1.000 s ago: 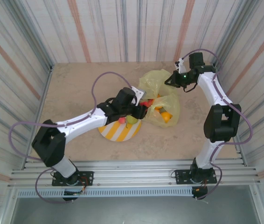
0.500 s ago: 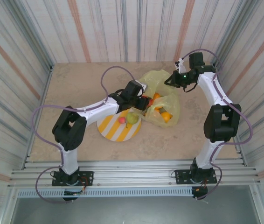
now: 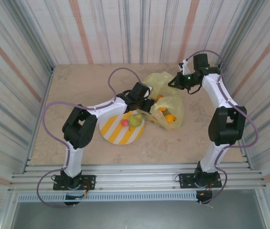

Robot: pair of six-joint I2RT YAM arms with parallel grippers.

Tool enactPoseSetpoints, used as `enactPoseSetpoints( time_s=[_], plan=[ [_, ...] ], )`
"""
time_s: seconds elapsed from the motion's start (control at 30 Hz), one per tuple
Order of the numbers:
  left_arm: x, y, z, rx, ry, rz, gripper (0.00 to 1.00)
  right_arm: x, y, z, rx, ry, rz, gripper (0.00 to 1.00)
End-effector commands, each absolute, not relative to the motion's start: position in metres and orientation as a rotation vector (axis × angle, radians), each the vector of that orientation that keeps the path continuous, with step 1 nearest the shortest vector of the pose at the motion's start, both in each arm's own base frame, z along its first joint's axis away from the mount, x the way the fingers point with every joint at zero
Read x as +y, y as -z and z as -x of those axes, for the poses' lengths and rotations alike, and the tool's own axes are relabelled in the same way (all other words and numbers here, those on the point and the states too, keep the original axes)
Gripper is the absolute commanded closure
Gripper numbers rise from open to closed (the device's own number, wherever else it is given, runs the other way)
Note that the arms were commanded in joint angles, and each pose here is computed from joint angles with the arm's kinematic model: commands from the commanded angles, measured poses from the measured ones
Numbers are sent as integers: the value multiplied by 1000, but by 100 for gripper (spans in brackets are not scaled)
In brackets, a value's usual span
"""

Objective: Place the fruits into the plastic bag

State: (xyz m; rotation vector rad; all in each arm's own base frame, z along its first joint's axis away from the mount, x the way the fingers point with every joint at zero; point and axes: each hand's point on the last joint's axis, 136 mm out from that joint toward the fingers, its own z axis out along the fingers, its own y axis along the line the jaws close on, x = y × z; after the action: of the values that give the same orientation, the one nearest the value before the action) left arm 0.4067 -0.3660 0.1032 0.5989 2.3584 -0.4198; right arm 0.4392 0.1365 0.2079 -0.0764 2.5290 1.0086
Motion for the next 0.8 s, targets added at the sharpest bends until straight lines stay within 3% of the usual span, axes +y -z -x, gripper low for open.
enactPoseSetpoints(
  time_s=[0.0,0.4,0.77],
  plan=[
    [-367,-120,-403,2338,436,-605,19,136,-200,-436,2551,-1024,81,100],
    [-360,-161,-377,2277,558,-620,16,135,-201,-435,2551,-1022,79,100],
    [-350,-207,-320,2116,806,-734,17,134,-200,-435,2552,-1019,79,100]
  ],
)
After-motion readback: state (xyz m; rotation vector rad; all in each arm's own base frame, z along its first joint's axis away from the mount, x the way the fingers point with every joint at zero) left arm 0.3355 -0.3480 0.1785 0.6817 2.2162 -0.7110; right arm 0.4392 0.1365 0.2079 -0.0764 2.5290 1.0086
